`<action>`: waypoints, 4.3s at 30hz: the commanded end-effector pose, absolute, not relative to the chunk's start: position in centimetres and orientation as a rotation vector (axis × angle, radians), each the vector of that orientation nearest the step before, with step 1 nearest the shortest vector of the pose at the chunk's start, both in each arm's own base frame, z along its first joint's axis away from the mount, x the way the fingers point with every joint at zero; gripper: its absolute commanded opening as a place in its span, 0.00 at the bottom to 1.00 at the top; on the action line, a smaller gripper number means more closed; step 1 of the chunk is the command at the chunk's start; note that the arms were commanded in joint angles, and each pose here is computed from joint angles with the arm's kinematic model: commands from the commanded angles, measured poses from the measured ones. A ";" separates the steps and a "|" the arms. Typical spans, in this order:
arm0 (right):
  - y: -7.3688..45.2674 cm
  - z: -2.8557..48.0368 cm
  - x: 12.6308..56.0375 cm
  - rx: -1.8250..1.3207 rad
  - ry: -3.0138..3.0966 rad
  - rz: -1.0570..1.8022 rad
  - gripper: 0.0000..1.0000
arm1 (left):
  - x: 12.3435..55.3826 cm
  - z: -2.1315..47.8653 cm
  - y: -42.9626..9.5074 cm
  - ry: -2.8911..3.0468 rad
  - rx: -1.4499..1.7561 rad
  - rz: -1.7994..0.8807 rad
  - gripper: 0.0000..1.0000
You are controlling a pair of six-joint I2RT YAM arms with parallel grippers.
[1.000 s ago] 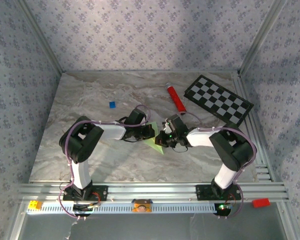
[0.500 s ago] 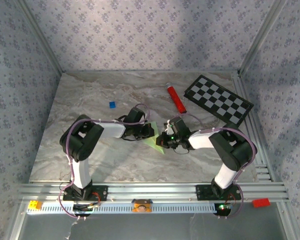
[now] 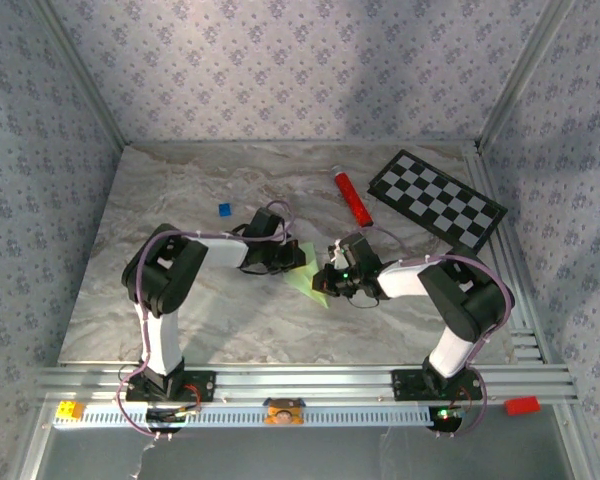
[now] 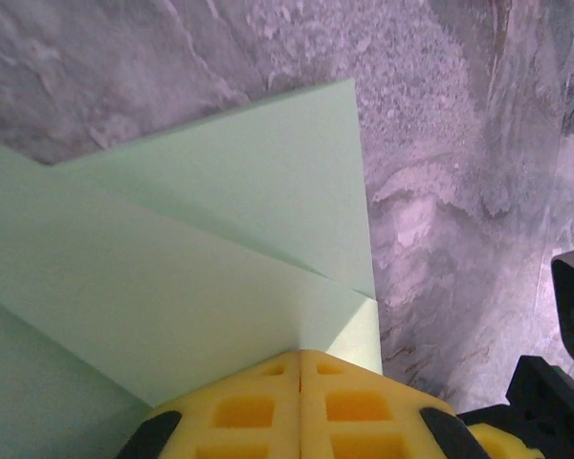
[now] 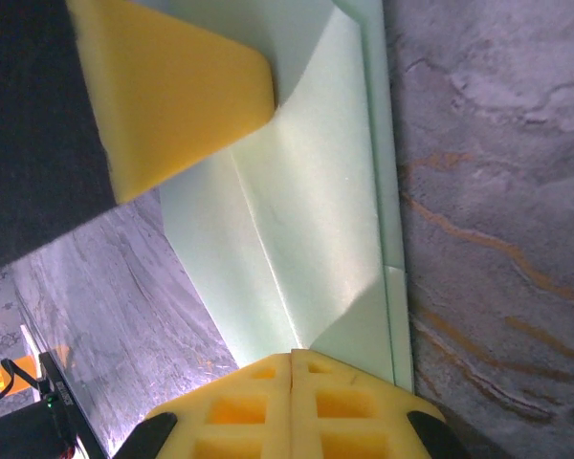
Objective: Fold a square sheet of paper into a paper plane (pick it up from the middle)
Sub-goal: Fourth fold the wing at the center of the table.
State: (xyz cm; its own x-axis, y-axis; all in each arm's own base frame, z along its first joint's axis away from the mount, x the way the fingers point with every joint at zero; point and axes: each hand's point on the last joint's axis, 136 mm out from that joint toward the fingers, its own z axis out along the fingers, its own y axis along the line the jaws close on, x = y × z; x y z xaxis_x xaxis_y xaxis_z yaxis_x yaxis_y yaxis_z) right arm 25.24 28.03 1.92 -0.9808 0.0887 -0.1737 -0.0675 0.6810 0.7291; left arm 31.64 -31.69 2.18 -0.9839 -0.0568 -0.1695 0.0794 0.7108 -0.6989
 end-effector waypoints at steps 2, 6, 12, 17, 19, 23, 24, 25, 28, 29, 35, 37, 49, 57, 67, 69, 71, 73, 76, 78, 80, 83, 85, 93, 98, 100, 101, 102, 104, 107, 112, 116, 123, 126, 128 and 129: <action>24.5 -2.8 21.1 0.103 2.947 1.003 0.00 | 34.9 -0.1 -27.8 2.746 -0.027 -0.894 0.07; 24.4 -2.8 21.0 0.101 2.953 0.997 0.00 | 35.6 -0.3 -26.8 2.747 -0.047 -0.895 0.07; 24.4 -2.8 20.9 0.095 2.955 1.000 0.00 | 37.1 -0.6 -25.7 2.745 -0.075 -0.890 0.07; 24.3 -2.9 20.8 0.094 2.958 0.997 0.00 | 38.1 -0.9 -24.9 2.763 -0.108 -0.864 0.07; 24.3 -2.9 20.8 0.093 2.960 1.002 0.00 | 38.3 -1.1 -24.4 2.779 -0.131 -0.826 0.07; 24.3 -2.9 20.7 0.082 2.965 1.006 0.00 | 39.0 -0.8 -23.9 2.784 -0.158 -0.795 0.06; 24.3 -2.8 20.7 0.078 2.965 1.007 0.00 | 39.2 -0.7 -23.9 2.784 -0.157 -0.792 0.06; 24.4 -2.8 20.7 0.077 2.965 1.009 0.00 | 39.4 -0.5 -23.9 2.781 -0.155 -0.790 0.07; 24.4 -2.8 20.6 0.070 2.966 1.014 0.00 | 39.8 0.1 -24.1 2.772 -0.141 -0.787 0.06; 24.4 -2.7 20.6 0.069 2.965 1.015 0.00 | 40.0 0.4 -24.1 2.767 -0.140 -0.793 0.07; 24.4 -2.8 20.7 0.067 2.965 1.018 0.00 | 40.7 3.1 -25.0 2.718 -0.120 -0.848 0.08; 24.5 -2.7 20.8 0.064 2.963 1.021 0.00 | 40.8 4.0 -24.8 2.700 -0.115 -0.838 0.08; 25.0 -2.1 21.1 0.012 2.954 1.050 0.00 | 35.6 9.1 -29.1 2.615 0.047 -0.984 0.13; 24.9 -1.8 21.3 0.019 2.943 1.055 0.00 | 31.8 4.6 -32.0 2.719 0.122 -0.997 0.11; 25.6 0.0 22.2 -0.021 2.901 1.088 0.00 | 31.0 0.5 -30.3 2.808 0.130 -0.851 0.09; 26.2 1.1 22.9 -0.043 2.871 1.109 0.00 | 30.7 0.1 -30.1 2.817 0.124 -0.851 0.09; 26.9 2.5 23.7 -0.064 2.826 1.139 0.00 | 30.5 0.0 -30.0 2.817 0.116 -0.854 0.09; 27.6 3.7 24.6 -0.082 2.785 1.172 0.00 | 30.3 -0.2 -30.0 2.817 0.113 -0.860 0.09; 28.9 4.6 25.7 -0.114 2.760 1.204 0.00 | 30.4 -0.2 -29.9 2.813 0.106 -0.858 0.09; 29.4 4.4 26.3 -0.115 2.771 1.199 0.00 | 30.4 -0.2 -30.0 2.811 0.109 -0.859 0.09; 29.9 4.0 27.1 -0.109 2.776 1.193 0.00 | 30.3 -0.2 -30.0 2.812 0.112 -0.859 0.09; 30.0 2.6 27.9 -0.084 2.809 1.156 0.00 | 30.2 -0.2 -29.9 2.811 0.107 -0.857 0.08; 30.4 2.1 27.8 -0.096 2.822 1.171 0.00 | 30.2 -0.3 -29.9 2.813 0.105 -0.856 0.08; 28.2 0.4 25.6 -0.048 2.863 1.136 0.00 | 30.1 -0.5 -29.6 2.817 0.094 -0.842 0.08; 27.4 1.6 24.4 -0.106 2.848 1.173 0.01 | 30.1 -0.6 -29.5 2.821 0.091 -0.836 0.08; 27.1 2.0 23.8 -0.125 2.846 1.180 0.02 | 30.1 -0.6 -29.5 2.824 0.088 -0.834 0.08; 26.9 2.1 23.3 -0.135 2.846 1.184 0.02 | 30.2 -0.6 -29.5 2.822 0.087 -0.832 0.07; 26.6 1.9 22.9 -0.140 2.856 1.177 0.02 | 30.1 -0.6 -29.5 2.824 0.089 -0.831 0.08; 25.8 1.4 22.1 -0.118 2.882 1.152 0.03 | 30.1 -0.6 -29.4 2.824 0.088 -0.828 0.07; 24.7 0.9 21.0 -0.097 2.900 1.142 0.03 | 30.1 -0.6 -29.3 2.824 0.087 -0.826 0.07; 23.5 0.8 19.7 -0.076 2.898 1.146 0.03 | 30.1 -0.6 -29.4 2.823 0.086 -0.829 0.07; 23.0 1.3 19.1 -0.073 2.887 1.155 0.04 | 30.2 -0.5 -29.5 2.822 0.091 -0.829 0.08; 22.6 3.8 20.5 -0.038 2.797 1.119 0.05 | 30.2 -0.2 -29.6 2.823 0.090 -0.839 0.08; 23.2 5.0 21.4 -0.029 2.760 1.140 0.06 | 30.1 -0.1 -29.6 2.826 0.087 -0.847 0.07; 23.5 5.3 21.6 -0.032 2.752 1.153 0.06 | 30.1 0.0 -29.7 2.826 0.088 -0.851 0.07; 23.9 5.4 21.6 -0.044 2.749 1.177 0.07 | 30.0 0.0 -29.7 2.825 0.086 -0.853 0.07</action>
State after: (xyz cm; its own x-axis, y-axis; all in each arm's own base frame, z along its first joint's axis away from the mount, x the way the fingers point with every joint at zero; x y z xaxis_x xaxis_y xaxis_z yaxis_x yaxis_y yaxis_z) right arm 21.05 23.46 4.76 -0.9877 0.0199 -0.1550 -0.0974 0.6973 0.7101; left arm 31.36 -31.60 2.07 -0.9658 0.0070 -0.2592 0.1689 0.7753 -0.6085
